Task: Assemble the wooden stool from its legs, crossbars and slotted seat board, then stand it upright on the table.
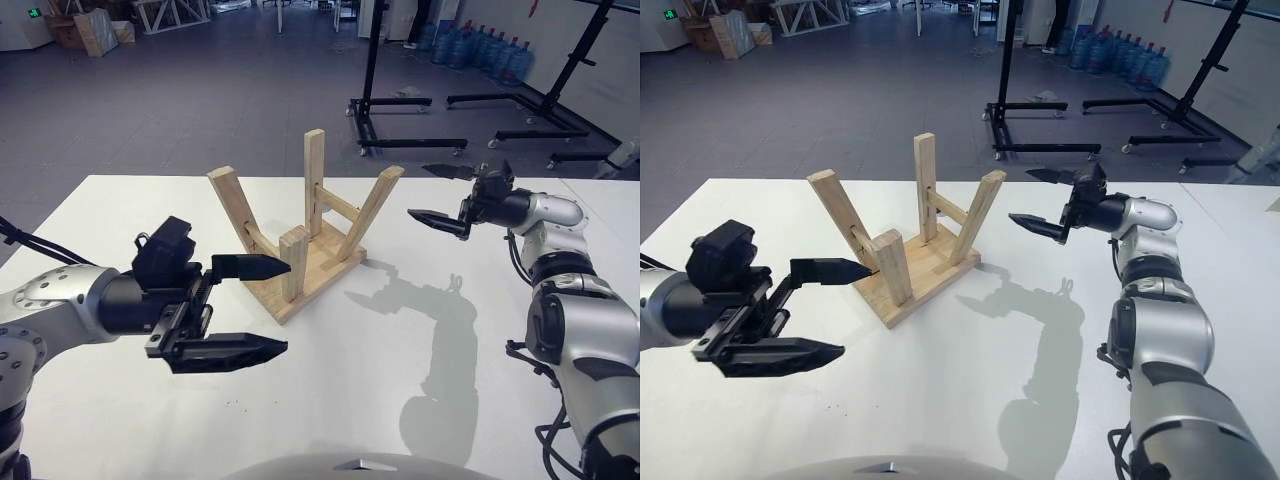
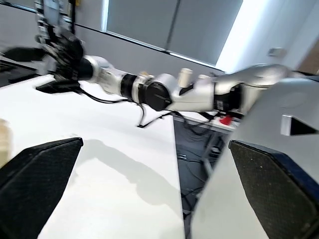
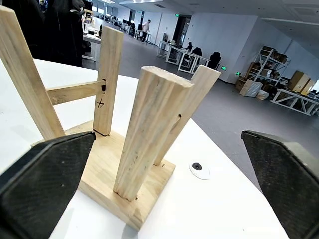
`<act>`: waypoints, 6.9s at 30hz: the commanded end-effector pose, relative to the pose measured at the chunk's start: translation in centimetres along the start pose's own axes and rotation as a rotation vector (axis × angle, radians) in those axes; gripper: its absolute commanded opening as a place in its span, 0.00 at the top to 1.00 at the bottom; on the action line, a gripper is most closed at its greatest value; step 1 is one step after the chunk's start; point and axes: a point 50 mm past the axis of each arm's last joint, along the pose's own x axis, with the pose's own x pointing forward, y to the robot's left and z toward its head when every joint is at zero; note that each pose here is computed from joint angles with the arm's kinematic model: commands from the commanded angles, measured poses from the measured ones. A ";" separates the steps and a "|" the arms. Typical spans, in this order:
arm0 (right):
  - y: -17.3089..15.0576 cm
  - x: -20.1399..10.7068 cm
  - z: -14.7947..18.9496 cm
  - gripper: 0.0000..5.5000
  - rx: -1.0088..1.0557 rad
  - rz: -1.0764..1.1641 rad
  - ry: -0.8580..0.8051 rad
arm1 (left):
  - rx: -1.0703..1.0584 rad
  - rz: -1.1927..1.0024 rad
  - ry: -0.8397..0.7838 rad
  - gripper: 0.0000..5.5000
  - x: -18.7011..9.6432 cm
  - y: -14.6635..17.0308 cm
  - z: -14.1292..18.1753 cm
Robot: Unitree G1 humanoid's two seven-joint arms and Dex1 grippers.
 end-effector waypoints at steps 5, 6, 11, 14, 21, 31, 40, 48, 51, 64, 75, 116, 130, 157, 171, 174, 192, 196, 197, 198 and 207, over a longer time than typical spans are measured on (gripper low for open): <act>-0.4 3.6 1.5 0.02 -0.029 0.047 -0.064 | 0.213 0.053 -0.106 0.02 1.5 0.7 4.5; -0.4 3.9 1.5 0.02 -0.024 0.054 -0.071 | 0.224 0.061 -0.114 0.02 1.7 0.7 4.7; 0.5 4.8 0.7 0.02 0.018 0.119 -0.067 | 0.240 0.114 -0.074 0.02 2.6 1.4 3.5; 0.9 5.3 0.3 0.02 0.051 0.156 -0.083 | 0.259 0.159 -0.063 0.02 2.9 2.1 3.0; 1.9 5.6 -0.5 0.02 0.109 0.215 -0.104 | 0.382 0.343 -0.007 0.02 2.0 5.1 2.5; 5.0 3.0 1.3 0.02 0.114 0.387 -0.202 | 0.384 0.260 0.157 0.02 -2.5 6.3 1.2; 9.8 2.0 2.8 0.02 0.153 0.418 -0.272 | 0.389 0.293 0.084 0.02 -3.0 7.7 2.0; 10.4 0.3 0.3 0.02 0.298 0.021 -0.042 | 0.272 0.052 0.080 0.02 -2.0 7.6 0.0; 10.5 0.9 0.1 0.02 0.288 -0.059 0.023 | 0.240 0.041 0.052 0.02 -2.3 8.5 -0.2; 10.1 1.5 2.4 0.15 0.206 -0.020 0.020 | 0.251 0.066 0.076 0.22 -2.3 9.7 -2.4; 10.3 1.9 1.9 0.53 0.182 0.025 0.037 | 0.219 0.061 0.064 0.54 -1.7 10.1 -3.5; 6.5 4.1 -3.7 0.50 1.439 -0.307 0.158 | -0.952 0.595 -0.125 0.49 1.0 19.2 -7.7; -3.2 1.1 2.4 0.02 1.194 -0.620 -0.178 | -0.686 0.850 -0.621 0.06 -4.4 22.1 2.1; 18.8 -4.8 -3.9 0.02 0.356 0.030 0.369 | 0.226 0.239 0.326 0.02 -5.5 4.1 -12.3; 16.8 -1.2 -4.4 0.02 0.296 0.092 0.302 | 0.292 0.200 0.300 0.02 -2.7 5.1 -13.4; 16.5 -0.5 -5.0 0.02 0.277 0.097 0.300 | 0.339 0.227 0.287 0.02 -2.4 5.9 -13.3; 15.4 -0.9 -4.4 0.44 0.308 0.113 0.197 | 0.276 0.152 0.319 0.39 -2.1 7.2 -12.8; 15.8 -0.7 -4.6 0.56 0.325 0.154 0.211 | 0.267 0.156 0.346 0.50 -2.1 7.9 -12.6; 16.0 -0.6 -4.6 0.59 0.333 0.164 0.209 | 0.263 0.154 0.348 0.53 -2.0 8.0 -12.5; 16.1 -0.4 -4.6 0.61 0.342 0.174 0.209 | 0.253 0.154 0.350 0.55 -1.9 8.2 -12.3; 13.3 0.4 -1.8 0.66 0.546 0.117 0.128 | 0.030 0.193 0.242 0.66 -1.2 9.3 -8.7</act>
